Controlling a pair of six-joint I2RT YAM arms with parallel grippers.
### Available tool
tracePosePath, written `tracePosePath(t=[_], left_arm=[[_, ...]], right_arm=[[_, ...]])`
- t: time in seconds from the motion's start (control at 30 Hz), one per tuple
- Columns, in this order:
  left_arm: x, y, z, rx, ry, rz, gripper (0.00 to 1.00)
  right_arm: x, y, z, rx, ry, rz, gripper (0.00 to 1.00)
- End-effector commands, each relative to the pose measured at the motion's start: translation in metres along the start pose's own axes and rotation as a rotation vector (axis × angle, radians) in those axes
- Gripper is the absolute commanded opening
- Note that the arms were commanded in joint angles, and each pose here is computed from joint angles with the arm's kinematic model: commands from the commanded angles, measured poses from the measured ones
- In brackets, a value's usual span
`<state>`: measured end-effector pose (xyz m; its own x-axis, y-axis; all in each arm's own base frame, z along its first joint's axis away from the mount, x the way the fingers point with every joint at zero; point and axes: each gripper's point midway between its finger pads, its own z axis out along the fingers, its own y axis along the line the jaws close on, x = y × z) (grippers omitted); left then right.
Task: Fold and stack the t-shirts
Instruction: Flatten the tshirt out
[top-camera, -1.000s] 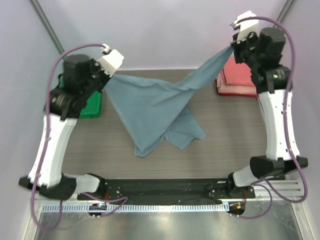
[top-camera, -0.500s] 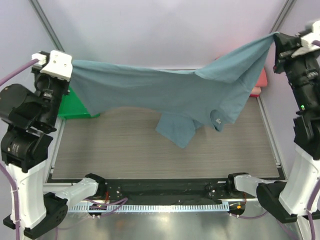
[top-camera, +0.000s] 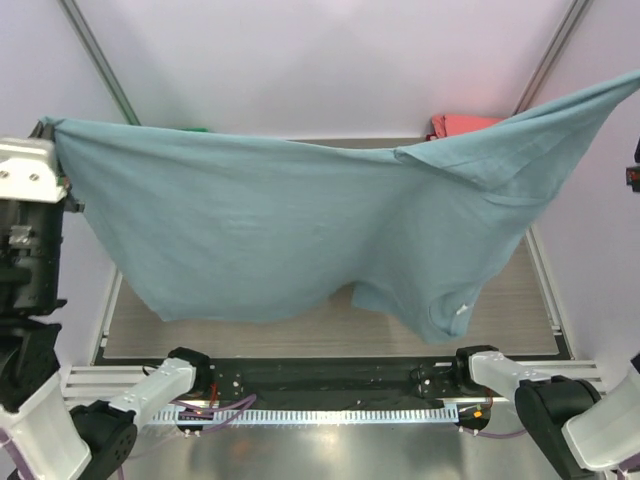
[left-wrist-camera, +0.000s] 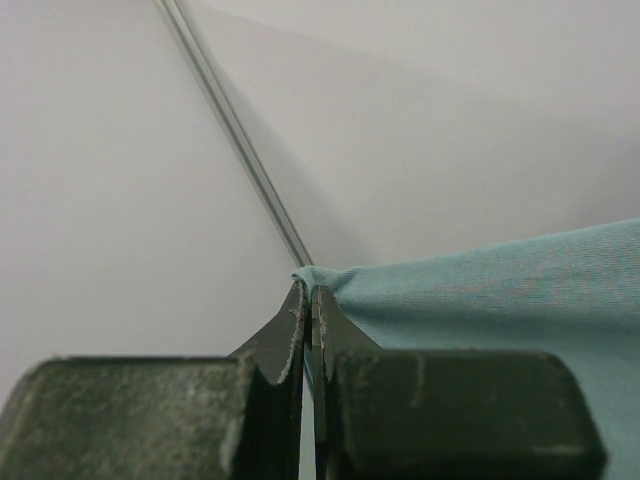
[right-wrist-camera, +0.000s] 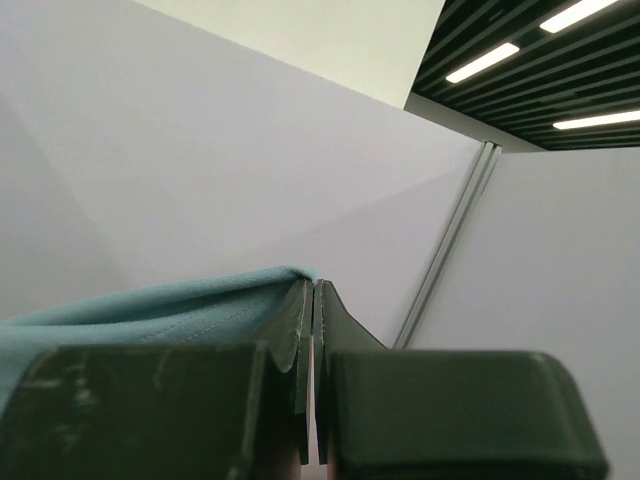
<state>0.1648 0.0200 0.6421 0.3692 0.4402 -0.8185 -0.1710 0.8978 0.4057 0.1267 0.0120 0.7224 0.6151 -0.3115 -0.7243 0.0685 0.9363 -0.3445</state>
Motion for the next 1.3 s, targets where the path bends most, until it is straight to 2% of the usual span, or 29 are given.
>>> tracePosePath(t=[0.0,0.1,0.13,0.3,0.5,0.93,1.1,1.27], left_arm=[[0.026,-0.019,0.046,-0.008,0.072,0.078,0.0],[0.018,-0.018,0.063,-0.052,0.02,0.071,0.0],[0.011,-0.015,0.066,-0.059,0.002,0.067,0.0],[0.006,-0.015,0.076,-0.063,0.002,0.051,0.0],[0.0,-0.011,0.062,-0.055,-0.015,0.025,0.0],[-0.018,0.012,-0.009,-0.053,-0.073,-0.033,0.0],[-0.026,0.026,-0.019,-0.098,-0.087,-0.029,0.0],[-0.022,0.024,-0.006,-0.103,-0.072,-0.002,0.0]], right_arm=[[0.029,-0.006,0.054,0.049,0.002,-0.077,0.01],[0.027,-0.008,0.088,0.065,-0.067,-0.1,0.01],[0.014,-0.011,0.09,0.075,-0.115,-0.104,0.01],[0.033,-0.002,0.108,0.061,-0.099,-0.041,0.01],[0.015,-0.007,0.083,0.074,-0.12,-0.02,0.01],[-0.039,-0.019,0.002,0.078,-0.142,-0.03,0.01],[-0.053,-0.024,-0.006,0.093,-0.172,-0.041,0.01],[-0.05,-0.026,0.005,0.1,-0.179,-0.064,0.01]])
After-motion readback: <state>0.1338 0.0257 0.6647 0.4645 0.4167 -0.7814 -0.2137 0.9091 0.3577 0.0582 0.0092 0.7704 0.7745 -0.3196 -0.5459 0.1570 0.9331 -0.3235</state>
